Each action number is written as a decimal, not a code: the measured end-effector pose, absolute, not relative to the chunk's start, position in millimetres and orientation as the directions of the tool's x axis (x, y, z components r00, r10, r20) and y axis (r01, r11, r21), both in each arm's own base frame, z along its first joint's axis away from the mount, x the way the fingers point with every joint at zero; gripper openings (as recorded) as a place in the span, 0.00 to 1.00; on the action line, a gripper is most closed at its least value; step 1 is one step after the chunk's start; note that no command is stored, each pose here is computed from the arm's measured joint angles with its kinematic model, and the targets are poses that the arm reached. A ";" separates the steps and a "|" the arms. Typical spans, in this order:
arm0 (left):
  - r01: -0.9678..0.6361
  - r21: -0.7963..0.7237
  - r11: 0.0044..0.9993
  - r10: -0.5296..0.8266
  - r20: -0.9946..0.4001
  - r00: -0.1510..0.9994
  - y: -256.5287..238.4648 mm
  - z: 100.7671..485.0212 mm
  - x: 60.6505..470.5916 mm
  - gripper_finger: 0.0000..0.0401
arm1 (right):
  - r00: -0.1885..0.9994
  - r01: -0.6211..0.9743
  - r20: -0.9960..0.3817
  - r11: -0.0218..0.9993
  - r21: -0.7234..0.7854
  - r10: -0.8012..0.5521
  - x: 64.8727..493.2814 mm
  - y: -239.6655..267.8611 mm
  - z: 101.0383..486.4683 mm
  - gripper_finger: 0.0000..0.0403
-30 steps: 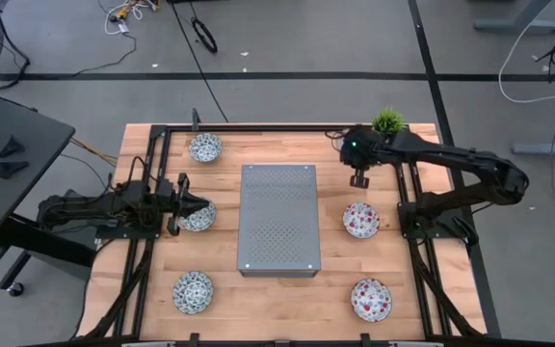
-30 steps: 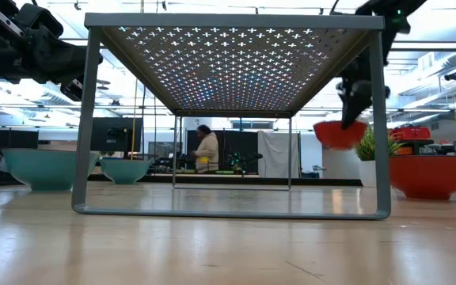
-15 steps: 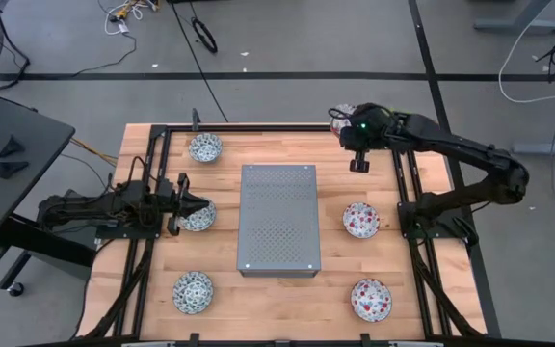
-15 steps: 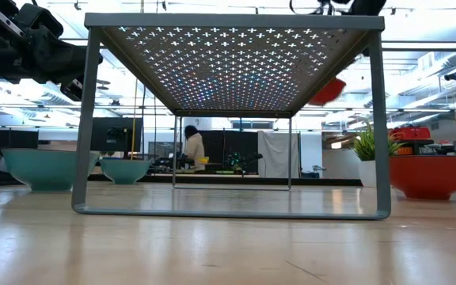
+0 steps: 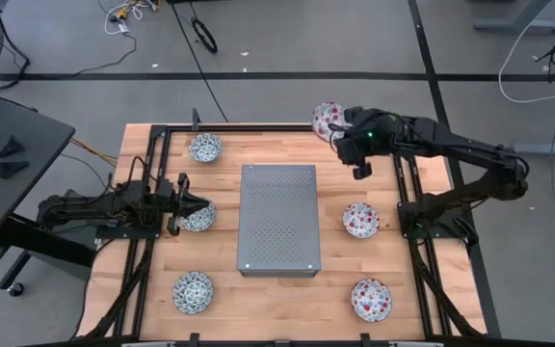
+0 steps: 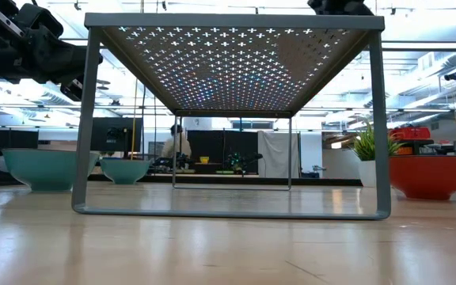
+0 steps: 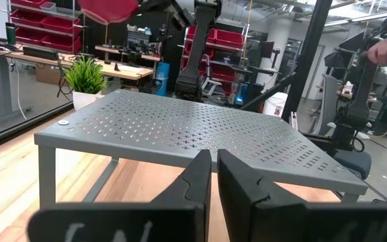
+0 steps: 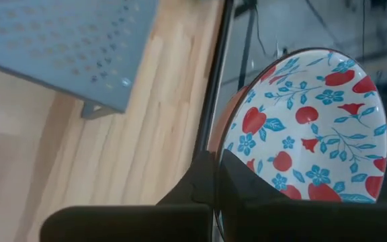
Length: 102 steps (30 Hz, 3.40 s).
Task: Pick & Place Mini bowls
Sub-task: Put the top red bowl on the shelf
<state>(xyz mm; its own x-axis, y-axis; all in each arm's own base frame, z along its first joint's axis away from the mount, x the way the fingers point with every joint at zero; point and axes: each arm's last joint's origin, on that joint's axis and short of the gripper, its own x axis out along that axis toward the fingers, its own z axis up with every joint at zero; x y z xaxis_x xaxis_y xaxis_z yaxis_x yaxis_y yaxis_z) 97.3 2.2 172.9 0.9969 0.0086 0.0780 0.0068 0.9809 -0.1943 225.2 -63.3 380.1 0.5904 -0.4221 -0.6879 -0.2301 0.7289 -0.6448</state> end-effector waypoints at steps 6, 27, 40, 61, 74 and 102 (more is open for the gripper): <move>0.007 -0.194 0.981 0.008 0.078 0.997 2.2 172.9 97.3 0.08 | 0.627 -0.368 -0.680 0.624 -0.690 -0.382 237.8 -49.4 384.1 0.00; 0.007 -0.194 0.981 0.008 0.078 0.997 2.2 172.9 97.3 0.08 | 0.743 -0.479 -0.652 0.559 -0.677 -0.151 298.7 -30.9 413.6 0.00; 0.007 -0.194 0.981 0.008 0.078 0.997 2.2 172.9 97.3 0.08 | 0.595 -0.651 -0.800 0.536 -0.537 -0.080 326.8 -26.5 372.3 0.00; 0.006 -0.194 0.981 0.009 0.077 0.997 2.3 172.8 97.3 0.08 | 0.478 -0.717 -0.878 0.591 -0.371 0.029 349.2 -10.9 338.2 0.00; 0.007 -0.194 0.981 0.008 0.078 0.997 2.2 173.0 97.3 0.08 | 0.516 -0.618 -0.856 0.679 -0.397 -0.031 355.9 -9.5 337.8 0.00; 0.007 -0.194 0.981 0.009 0.078 0.997 2.2 172.9 97.3 0.08 | 0.464 -0.591 -0.880 0.704 -0.392 -0.100 357.4 0.2 305.9 0.00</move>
